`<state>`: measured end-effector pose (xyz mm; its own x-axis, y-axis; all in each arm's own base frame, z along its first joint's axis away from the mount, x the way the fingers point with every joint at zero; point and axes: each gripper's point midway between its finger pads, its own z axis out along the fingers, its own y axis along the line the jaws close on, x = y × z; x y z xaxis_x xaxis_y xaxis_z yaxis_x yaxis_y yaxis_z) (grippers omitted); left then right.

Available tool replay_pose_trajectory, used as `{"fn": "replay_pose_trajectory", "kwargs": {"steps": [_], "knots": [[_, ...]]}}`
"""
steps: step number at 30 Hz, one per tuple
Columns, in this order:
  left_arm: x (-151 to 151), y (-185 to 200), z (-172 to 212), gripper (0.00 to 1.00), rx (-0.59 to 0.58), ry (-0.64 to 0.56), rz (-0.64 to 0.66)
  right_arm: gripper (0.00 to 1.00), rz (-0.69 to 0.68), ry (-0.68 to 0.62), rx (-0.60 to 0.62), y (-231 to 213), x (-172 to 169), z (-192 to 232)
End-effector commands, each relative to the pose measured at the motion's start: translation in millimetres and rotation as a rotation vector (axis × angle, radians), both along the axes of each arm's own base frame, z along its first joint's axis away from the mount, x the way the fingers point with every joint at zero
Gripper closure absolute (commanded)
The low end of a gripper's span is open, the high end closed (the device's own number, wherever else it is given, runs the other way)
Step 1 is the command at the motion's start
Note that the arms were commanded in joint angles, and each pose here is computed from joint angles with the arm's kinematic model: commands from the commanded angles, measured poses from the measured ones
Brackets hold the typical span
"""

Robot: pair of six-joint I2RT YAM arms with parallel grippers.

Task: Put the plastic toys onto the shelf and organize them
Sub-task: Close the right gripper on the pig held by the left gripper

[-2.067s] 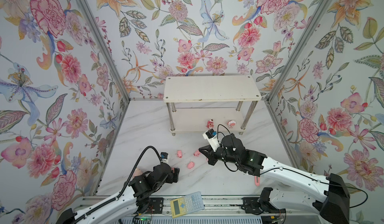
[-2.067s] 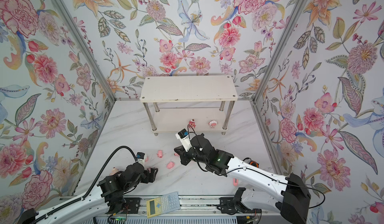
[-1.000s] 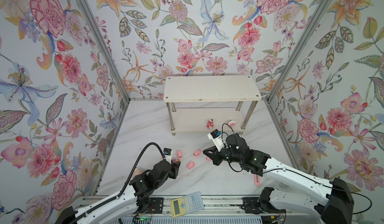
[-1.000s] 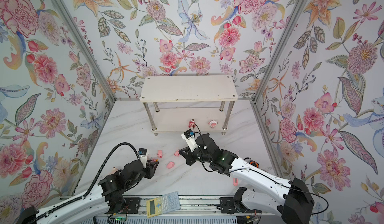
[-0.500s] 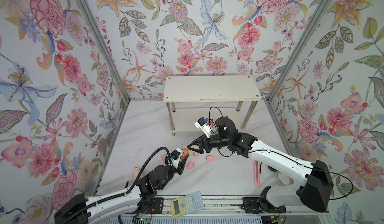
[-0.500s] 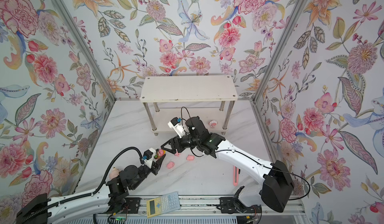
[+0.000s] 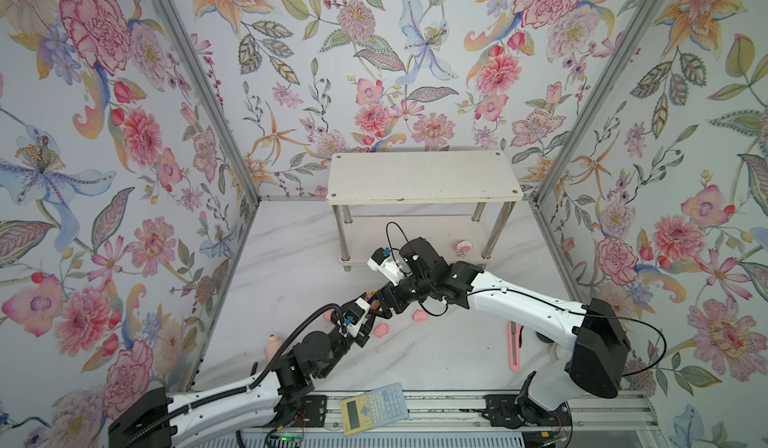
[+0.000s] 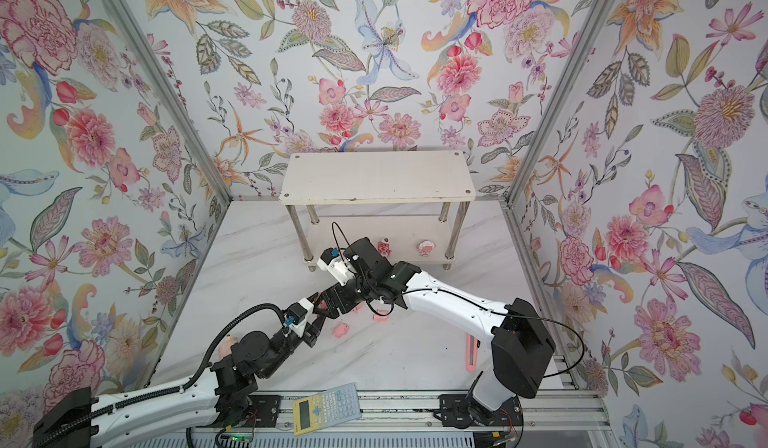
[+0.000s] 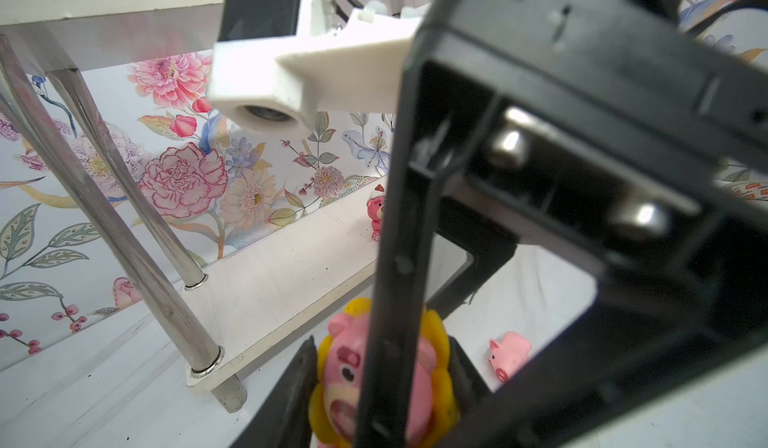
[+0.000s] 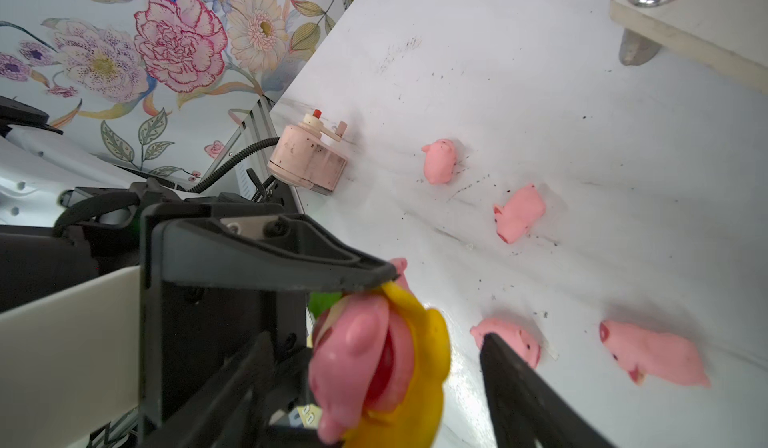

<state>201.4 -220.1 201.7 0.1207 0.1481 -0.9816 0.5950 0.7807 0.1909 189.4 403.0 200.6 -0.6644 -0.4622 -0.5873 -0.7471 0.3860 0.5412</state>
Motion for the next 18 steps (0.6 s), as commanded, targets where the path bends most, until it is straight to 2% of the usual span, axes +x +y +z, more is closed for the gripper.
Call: {"fn": "replay_pose_trajectory", "kwargs": {"steps": [1,4,6,8,10,12,13,15,17,18], "knots": [[-4.2,-6.2,26.8,0.82,-0.054,-0.048,-0.032,0.23,0.017,-0.038,-0.016,6.5,2.0,2.4],[-5.3,-8.4,26.8,0.83,-0.049,-0.049,-0.044,0.33,0.012,-0.045,-0.031,9.5,6.1,-0.7],[-5.4,-8.9,27.0,0.82,-0.047,-0.05,-0.047,0.44,0.006,-0.048,-0.043,9.8,7.9,-3.6],[-4.7,-8.2,27.0,0.82,-0.044,-0.051,-0.041,0.64,0.001,-0.045,-0.056,9.4,8.4,-7.1],[-4.0,-7.3,28.6,0.82,-0.045,-0.055,-0.034,0.76,0.002,-0.045,-0.067,9.6,7.2,-9.3],[-3.2,-6.4,29.0,0.8,-0.044,-0.059,-0.026,0.84,0.0,-0.049,-0.074,9.4,6.9,-10.8],[-2.4,-5.4,29.6,0.74,-0.045,-0.061,-0.02,0.88,0.0,-0.055,-0.073,9.8,7.2,-9.9],[-1.2,-4.1,30.5,0.56,-0.047,-0.064,-0.009,0.94,0.005,-0.066,-0.073,10.0,7.8,-8.8],[0.3,-1.4,33.3,0.31,-0.06,-0.069,0.008,0.97,0.015,-0.08,-0.074,10.9,8.7,-7.8],[1.1,0.2,34.0,0.23,-0.066,-0.072,0.017,0.98,0.023,-0.092,-0.078,11.3,9.5,-7.9]]}}
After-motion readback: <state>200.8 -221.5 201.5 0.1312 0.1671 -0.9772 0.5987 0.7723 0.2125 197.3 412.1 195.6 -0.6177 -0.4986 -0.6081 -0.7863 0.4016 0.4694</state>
